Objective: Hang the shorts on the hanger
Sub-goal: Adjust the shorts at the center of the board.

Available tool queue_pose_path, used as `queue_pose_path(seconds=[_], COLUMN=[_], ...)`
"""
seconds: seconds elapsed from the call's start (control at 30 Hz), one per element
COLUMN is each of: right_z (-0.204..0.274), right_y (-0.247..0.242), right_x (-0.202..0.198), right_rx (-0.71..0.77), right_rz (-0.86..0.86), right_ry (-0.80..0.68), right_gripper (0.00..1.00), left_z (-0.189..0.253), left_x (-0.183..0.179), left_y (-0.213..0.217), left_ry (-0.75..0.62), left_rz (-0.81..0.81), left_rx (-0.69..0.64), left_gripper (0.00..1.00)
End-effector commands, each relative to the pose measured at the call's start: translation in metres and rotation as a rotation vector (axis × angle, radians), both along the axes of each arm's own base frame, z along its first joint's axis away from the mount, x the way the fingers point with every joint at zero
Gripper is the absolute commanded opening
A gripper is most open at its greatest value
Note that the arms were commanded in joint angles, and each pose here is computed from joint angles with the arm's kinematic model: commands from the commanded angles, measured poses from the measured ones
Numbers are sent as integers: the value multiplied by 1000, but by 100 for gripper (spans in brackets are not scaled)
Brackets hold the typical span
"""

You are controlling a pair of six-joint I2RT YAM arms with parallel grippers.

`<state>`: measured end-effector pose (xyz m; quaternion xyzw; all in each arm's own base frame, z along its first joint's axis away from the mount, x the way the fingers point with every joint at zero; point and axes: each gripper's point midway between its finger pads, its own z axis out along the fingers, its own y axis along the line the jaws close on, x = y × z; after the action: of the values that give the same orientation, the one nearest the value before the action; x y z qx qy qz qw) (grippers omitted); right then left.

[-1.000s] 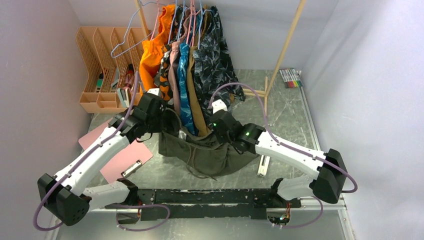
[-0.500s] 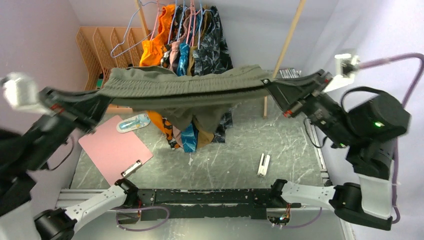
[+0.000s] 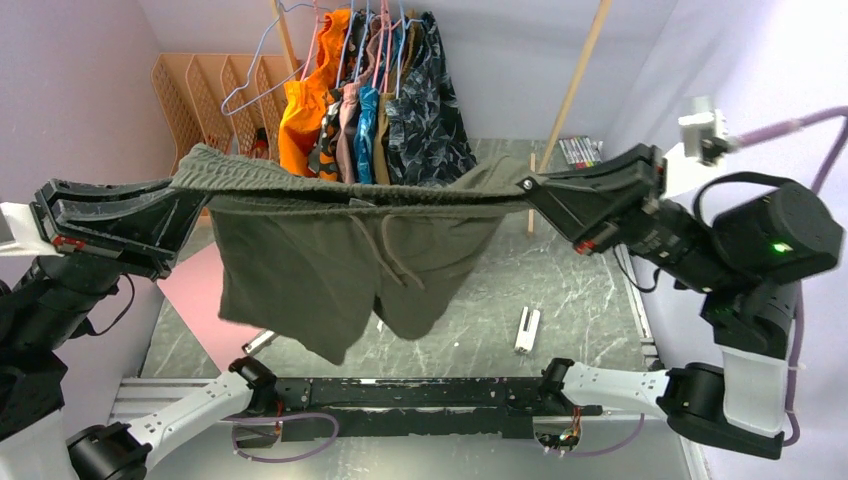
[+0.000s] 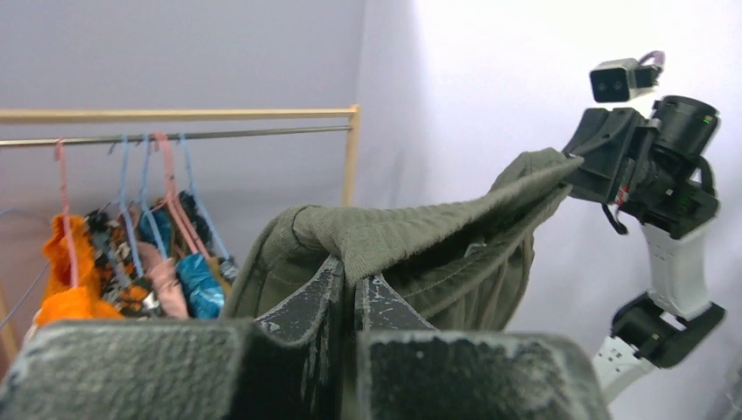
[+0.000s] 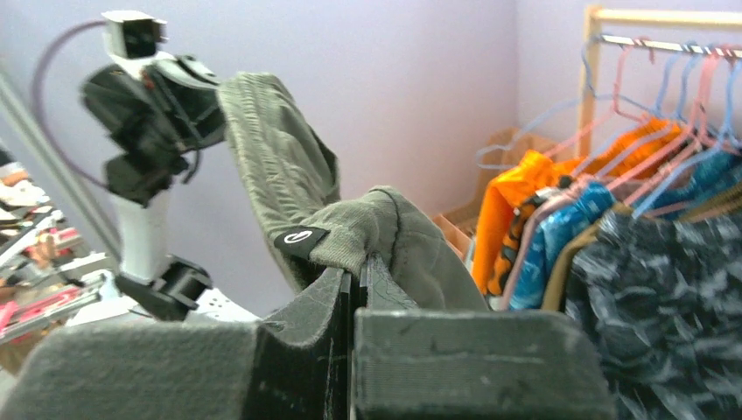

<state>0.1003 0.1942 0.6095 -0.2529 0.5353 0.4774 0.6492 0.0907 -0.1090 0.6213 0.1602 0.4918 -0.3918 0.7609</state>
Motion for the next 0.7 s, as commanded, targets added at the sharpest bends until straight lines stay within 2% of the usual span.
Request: queue_pose_path(seconds=[0.0,0.1,0.2,0.33,0.47,0.57,0.67], right_z=[41,40,16,-51,-144,-204,-227], right_y=[-27,-26,-18,-5,-10,-15,-25], right_x=[-41,-47,-16,48,113,132,134], right_rx=[120,123,89,-17,-146,-217,-225], right_rz=[97,128,15,-231,-569,-714,-783], right_ry=[-144,-170,-104,69,301,423,469], right_gripper=[0,0,0,0,0,0,0], left_z=[39,42,25,-29,-116,-193,-232], left_x=[-38,-51,-33,27,98,137,149], left_y=[10,5,-5,-26,-50,-61,-66], left_ry=[-189,-233,-182,13,289,511,608], left_rz=[-60,-117,-105,-19,87,170,194], left_rx=[-50,-37,-15,63,170,247,285], left_gripper=[7,7,7,7,7,7,7])
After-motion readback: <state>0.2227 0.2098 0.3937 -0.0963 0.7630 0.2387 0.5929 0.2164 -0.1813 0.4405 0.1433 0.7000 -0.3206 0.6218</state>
